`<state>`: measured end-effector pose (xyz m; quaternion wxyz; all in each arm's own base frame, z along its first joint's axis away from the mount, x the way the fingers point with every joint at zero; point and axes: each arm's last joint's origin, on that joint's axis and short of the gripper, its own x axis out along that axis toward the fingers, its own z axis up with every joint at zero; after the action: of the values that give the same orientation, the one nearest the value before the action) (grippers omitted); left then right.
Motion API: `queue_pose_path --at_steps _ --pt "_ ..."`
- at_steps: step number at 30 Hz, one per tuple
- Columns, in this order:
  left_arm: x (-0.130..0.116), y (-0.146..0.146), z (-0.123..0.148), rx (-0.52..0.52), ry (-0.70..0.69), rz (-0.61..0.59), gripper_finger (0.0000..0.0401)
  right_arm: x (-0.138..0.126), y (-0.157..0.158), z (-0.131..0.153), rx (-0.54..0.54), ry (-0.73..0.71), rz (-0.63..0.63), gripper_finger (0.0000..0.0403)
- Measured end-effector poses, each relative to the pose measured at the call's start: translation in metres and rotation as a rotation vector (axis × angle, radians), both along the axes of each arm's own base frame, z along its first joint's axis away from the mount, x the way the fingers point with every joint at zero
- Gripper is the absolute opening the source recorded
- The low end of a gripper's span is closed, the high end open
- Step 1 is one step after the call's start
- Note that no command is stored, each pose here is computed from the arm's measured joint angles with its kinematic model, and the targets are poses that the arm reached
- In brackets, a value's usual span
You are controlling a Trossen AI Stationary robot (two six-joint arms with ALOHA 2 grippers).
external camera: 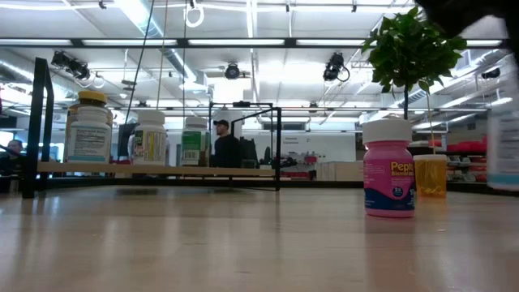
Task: Pick and place medicine bottles onto shelf by color
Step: Put the light blue medicine bottle on the shelf
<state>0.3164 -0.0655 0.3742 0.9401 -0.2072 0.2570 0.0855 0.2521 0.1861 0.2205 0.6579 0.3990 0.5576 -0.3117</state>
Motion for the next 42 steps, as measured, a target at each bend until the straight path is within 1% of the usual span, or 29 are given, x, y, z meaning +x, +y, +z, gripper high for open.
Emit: queue_pose_path --at_steps 3,6,8,10,14,16,18,23,27,30,34,37,42 --pt "-0.009 0.002 0.006 -0.024 0.000 0.014 0.0364 0.006 -0.017 0.011 -0.051 0.058 0.029 0.0195" --pt "-0.017 0.004 0.012 -0.045 -0.013 0.024 0.0364 0.015 -0.036 0.022 -0.089 0.091 0.084 0.0195" --pt "-0.019 0.004 0.016 -0.052 -0.031 0.026 0.0364 0.026 -0.049 0.027 -0.092 0.064 0.118 0.0195" --pt "-0.024 0.006 0.017 -0.049 -0.015 0.027 0.0364 0.037 -0.064 0.030 -0.089 0.028 0.145 0.0195" --pt "-0.031 0.007 0.022 -0.050 -0.022 0.025 0.0364 0.058 -0.096 0.032 -0.068 -0.060 0.168 0.0195" --pt "-0.035 0.008 0.027 -0.054 -0.047 0.025 0.0364 0.067 -0.113 0.033 -0.074 -0.104 0.172 0.0195" --pt "-0.041 0.010 0.029 -0.048 -0.033 0.024 0.0364 0.074 -0.129 0.034 -0.084 -0.135 0.176 0.0195" --pt "-0.049 0.016 0.031 -0.025 -0.013 0.035 0.0364 0.087 -0.166 0.034 -0.109 -0.204 0.190 0.0195" --pt "-0.048 0.021 0.031 -0.010 -0.012 0.050 0.0364 0.098 -0.190 0.026 -0.101 -0.233 0.183 0.0195" --pt "-0.047 0.024 0.030 -0.009 -0.010 0.060 0.0364 0.106 -0.202 0.012 -0.078 -0.224 0.191 0.0196" --pt "-0.047 0.027 0.029 -0.006 0.004 0.071 0.0364 0.113 -0.210 -0.008 -0.071 -0.165 0.198 0.0196" --pt "-0.048 0.027 0.029 -0.007 0.009 0.071 0.0364 0.116 -0.213 -0.015 -0.071 -0.154 0.196 0.0196" --pt "-0.048 0.027 0.027 -0.009 0.026 0.073 0.0364 0.119 -0.214 -0.014 -0.092 -0.181 0.191 0.0196"
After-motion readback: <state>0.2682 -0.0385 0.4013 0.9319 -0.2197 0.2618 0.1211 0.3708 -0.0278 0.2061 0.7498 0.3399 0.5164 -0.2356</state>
